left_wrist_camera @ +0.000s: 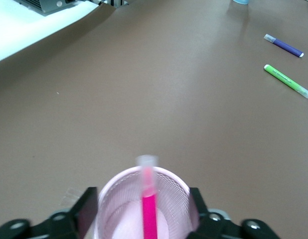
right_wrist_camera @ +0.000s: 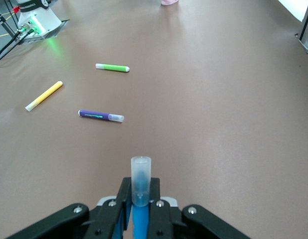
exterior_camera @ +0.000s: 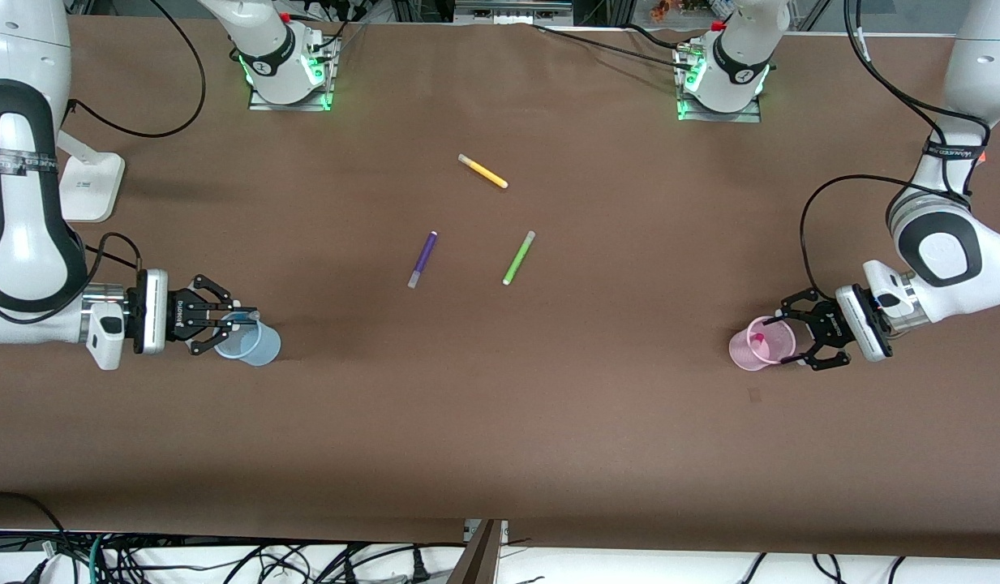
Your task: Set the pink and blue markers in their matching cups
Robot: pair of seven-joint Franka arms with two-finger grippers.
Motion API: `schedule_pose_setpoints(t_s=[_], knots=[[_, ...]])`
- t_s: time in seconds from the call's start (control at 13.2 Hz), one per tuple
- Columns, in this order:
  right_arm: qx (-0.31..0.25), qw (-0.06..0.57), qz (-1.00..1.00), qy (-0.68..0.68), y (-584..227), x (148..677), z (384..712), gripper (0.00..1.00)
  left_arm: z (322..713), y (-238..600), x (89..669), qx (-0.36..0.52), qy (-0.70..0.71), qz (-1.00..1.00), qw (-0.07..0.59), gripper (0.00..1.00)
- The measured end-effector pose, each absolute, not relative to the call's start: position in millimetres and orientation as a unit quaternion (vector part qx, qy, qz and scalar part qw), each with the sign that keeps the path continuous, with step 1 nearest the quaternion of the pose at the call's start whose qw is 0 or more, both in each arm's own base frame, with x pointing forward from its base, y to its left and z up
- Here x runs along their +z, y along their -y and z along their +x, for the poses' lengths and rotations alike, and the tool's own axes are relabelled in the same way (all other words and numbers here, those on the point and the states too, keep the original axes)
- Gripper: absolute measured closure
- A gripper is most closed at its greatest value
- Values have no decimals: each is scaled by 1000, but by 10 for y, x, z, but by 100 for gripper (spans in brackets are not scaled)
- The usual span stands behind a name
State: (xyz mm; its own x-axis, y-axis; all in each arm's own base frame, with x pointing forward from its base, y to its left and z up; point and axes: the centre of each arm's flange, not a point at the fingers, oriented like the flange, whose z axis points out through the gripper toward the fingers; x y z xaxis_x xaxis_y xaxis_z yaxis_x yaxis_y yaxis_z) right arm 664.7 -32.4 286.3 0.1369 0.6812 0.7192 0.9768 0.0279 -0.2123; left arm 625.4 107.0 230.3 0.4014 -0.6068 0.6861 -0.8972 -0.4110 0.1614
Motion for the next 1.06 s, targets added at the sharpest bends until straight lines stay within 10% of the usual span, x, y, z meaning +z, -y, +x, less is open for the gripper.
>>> schedule_pose_setpoints(t_s=[0.61,1.06], knots=[[-219,360,-646,636,470,2788,6602,79,6368,-931,3652,224,410,859,211,0],[-192,370,-717,559,422,3062,6753,18,5995,215,5090,77,304,948,52,0]])
